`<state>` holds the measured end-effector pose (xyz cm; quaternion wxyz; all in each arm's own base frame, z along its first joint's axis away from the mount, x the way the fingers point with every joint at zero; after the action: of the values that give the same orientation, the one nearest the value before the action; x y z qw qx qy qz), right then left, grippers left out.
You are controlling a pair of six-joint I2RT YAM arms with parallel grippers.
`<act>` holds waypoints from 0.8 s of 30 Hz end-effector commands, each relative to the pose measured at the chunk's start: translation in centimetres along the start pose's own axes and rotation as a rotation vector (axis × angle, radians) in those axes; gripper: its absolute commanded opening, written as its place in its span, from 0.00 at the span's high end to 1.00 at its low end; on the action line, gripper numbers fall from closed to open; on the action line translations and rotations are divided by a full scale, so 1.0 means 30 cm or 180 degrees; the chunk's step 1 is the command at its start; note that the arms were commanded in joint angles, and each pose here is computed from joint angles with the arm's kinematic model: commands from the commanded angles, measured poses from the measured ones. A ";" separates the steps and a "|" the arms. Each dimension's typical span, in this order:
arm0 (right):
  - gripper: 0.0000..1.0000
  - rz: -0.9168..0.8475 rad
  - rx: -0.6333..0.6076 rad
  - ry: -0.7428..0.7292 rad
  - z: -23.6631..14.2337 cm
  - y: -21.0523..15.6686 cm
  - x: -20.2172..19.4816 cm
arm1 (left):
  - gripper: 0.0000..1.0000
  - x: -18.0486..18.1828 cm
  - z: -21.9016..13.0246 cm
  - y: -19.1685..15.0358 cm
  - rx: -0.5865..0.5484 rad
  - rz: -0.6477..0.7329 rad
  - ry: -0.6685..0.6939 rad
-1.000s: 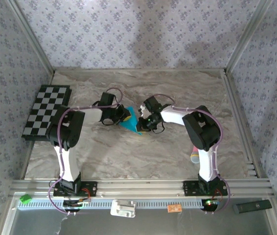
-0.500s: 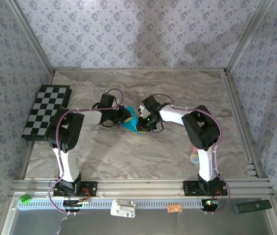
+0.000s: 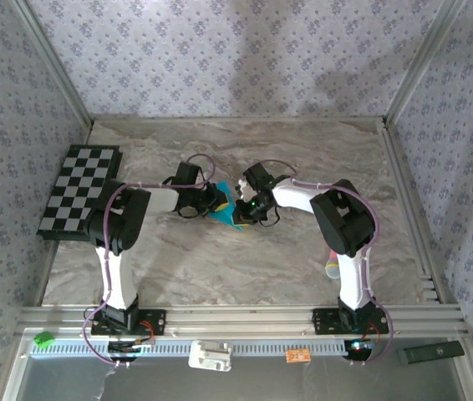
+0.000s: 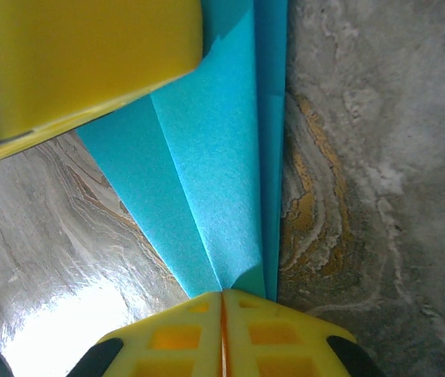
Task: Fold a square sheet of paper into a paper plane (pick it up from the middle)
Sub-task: Fourth fold the wing at the center of the table.
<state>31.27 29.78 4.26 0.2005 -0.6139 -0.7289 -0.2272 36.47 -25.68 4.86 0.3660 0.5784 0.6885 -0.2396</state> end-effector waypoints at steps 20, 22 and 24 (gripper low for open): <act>0.90 0.0214 0.0443 -0.0374 0.022 -0.167 -0.139 | 0.91 0.164 0.013 -0.035 0.0129 -0.0296 0.0722; 0.90 0.0203 0.0484 -0.0337 0.015 -0.187 -0.138 | 0.92 0.179 0.016 -0.042 0.0149 -0.0329 0.0772; 0.90 0.0206 0.0531 -0.0312 0.010 -0.211 -0.141 | 0.92 0.187 0.019 -0.045 0.0160 -0.0355 0.0800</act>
<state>30.26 29.17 4.25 0.2017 -0.6010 -0.7341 -0.2434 36.06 -25.38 4.20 0.3261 0.5812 0.7082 -0.2331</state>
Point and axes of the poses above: each hand's point on the last joint's axis, 136 mm out from that joint toward the fingers, its own z axis out along the fingers, its own x axis along the line the jaws close on, y = z × x, the point moved 3 cm from there along -z, back along the fingers, and after that the axes turned 6 degrees about z, right-handed, at the moved point
